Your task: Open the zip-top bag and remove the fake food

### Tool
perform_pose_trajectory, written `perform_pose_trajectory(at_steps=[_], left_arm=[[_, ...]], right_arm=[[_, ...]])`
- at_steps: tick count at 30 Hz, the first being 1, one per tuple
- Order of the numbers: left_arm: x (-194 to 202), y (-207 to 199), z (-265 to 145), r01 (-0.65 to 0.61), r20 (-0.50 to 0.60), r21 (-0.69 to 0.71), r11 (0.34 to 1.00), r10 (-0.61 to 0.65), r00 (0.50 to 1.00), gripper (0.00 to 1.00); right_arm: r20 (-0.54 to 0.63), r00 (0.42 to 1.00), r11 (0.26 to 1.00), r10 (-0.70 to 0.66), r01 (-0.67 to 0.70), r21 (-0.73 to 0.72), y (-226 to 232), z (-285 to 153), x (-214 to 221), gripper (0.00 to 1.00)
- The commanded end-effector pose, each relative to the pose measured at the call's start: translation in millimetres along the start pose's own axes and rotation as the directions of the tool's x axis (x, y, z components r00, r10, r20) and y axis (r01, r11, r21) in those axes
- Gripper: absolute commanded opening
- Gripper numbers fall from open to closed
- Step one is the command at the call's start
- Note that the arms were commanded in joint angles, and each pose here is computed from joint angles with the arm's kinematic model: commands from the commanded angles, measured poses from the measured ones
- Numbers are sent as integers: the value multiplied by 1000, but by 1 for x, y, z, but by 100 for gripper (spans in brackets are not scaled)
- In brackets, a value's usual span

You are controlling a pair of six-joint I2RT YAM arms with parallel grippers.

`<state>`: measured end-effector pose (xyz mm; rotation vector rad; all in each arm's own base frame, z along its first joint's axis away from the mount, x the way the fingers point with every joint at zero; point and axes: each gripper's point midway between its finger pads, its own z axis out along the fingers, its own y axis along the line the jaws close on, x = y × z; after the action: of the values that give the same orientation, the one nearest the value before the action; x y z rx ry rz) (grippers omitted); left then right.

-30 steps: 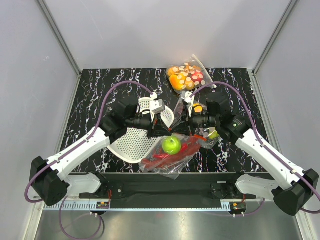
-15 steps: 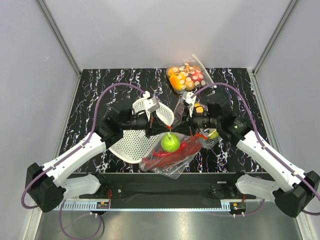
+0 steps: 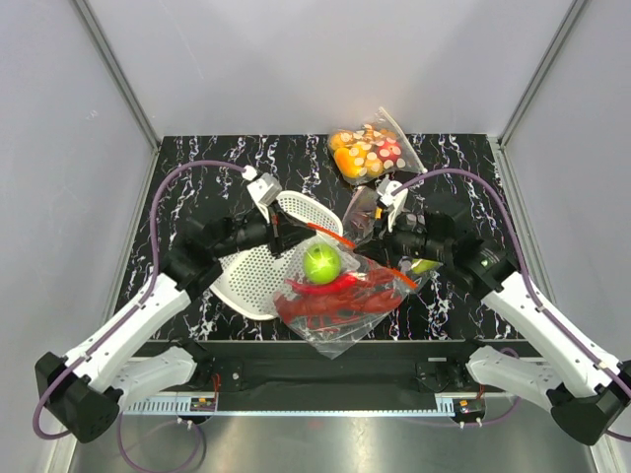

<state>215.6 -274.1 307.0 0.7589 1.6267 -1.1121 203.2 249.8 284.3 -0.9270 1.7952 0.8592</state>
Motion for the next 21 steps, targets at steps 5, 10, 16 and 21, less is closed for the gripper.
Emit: perform_pose_trajectory(at_steps=[5, 10, 16, 21], left_arm=[[-62, 29, -24, -36, 191, -232, 972, 82, 978, 0], [-71, 49, -35, -15, 227, -359, 933, 103, 968, 0], [-72, 75, -54, -12, 199, -514, 857, 133, 971, 0], [-74, 85, -67, -5, 204, -578, 816, 150, 967, 0]], right_arm=[[17, 1000, 981, 19, -21, 193, -18, -33, -9, 0], [14, 999, 968, 40, -42, 246, -24, -39, -8, 0], [2, 998, 949, 57, -54, 311, -33, -46, -4, 0], [-1, 998, 935, 58, -54, 351, -37, -55, -4, 0]])
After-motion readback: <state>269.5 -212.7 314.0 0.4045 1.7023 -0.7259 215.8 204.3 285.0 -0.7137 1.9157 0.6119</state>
